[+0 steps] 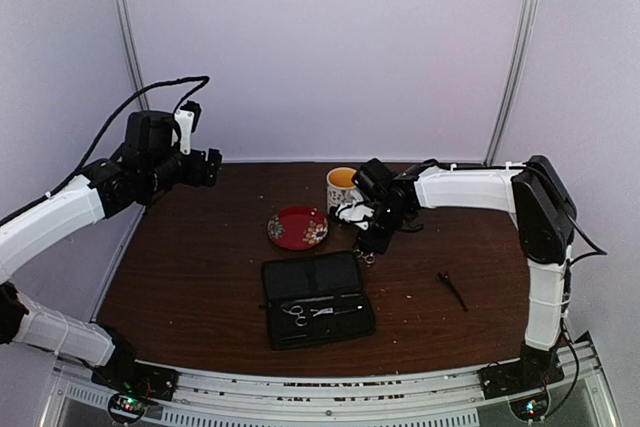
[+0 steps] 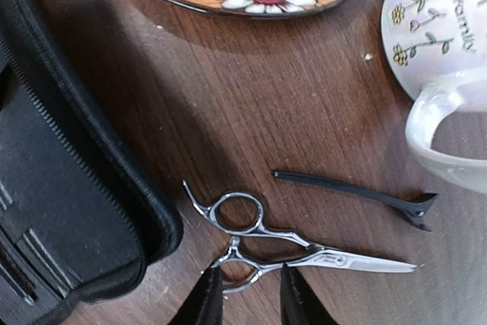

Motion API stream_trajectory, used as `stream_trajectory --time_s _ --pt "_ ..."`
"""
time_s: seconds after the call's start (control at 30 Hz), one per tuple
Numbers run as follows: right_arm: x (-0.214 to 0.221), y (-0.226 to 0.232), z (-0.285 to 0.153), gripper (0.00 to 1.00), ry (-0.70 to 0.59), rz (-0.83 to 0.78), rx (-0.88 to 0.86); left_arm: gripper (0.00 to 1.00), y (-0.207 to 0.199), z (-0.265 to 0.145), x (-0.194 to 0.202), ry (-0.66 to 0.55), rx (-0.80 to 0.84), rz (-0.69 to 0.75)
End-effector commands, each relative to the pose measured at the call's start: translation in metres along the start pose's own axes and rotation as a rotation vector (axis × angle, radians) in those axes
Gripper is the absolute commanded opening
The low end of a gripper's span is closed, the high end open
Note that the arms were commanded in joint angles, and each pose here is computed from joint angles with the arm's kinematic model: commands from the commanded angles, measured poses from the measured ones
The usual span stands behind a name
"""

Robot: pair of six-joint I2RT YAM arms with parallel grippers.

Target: Sort the hair-cutting tools

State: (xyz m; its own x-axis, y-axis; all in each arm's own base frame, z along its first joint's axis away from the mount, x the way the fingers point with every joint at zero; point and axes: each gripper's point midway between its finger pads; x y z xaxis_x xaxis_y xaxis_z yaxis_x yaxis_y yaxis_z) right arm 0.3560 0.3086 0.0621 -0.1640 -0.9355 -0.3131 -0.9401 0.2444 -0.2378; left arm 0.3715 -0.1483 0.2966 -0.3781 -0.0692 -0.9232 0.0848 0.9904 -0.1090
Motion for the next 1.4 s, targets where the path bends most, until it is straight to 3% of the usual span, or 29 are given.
stream_trajectory --time_s 0.0,0.8,1.37 --pt "0.002 -0.005 0.007 0.31 0.042 0.018 0.015 0.93 -0.010 -0.003 -0.010 -0.040 0.058 0.012" --pt "0.022 0.005 0.031 0.42 0.165 0.008 0.033 0.91 -0.022 0.000 -0.005 0.002 0.111 0.020" --pt "0.089 0.000 0.007 0.42 0.313 0.015 0.076 0.91 -0.024 -0.008 -0.010 -0.011 0.141 0.015"
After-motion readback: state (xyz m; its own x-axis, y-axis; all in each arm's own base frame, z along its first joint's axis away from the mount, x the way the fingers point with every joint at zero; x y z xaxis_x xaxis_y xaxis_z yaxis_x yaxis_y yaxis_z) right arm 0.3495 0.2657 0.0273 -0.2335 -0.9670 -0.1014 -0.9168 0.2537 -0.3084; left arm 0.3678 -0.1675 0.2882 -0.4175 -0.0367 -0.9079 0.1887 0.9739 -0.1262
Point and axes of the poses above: each gripper's point midway between its finger pads, its own z axis out along the fingers, its own y axis along the line the jaws close on, x = y × z, and after that the axes turned 14 degrees about -z, right-handed
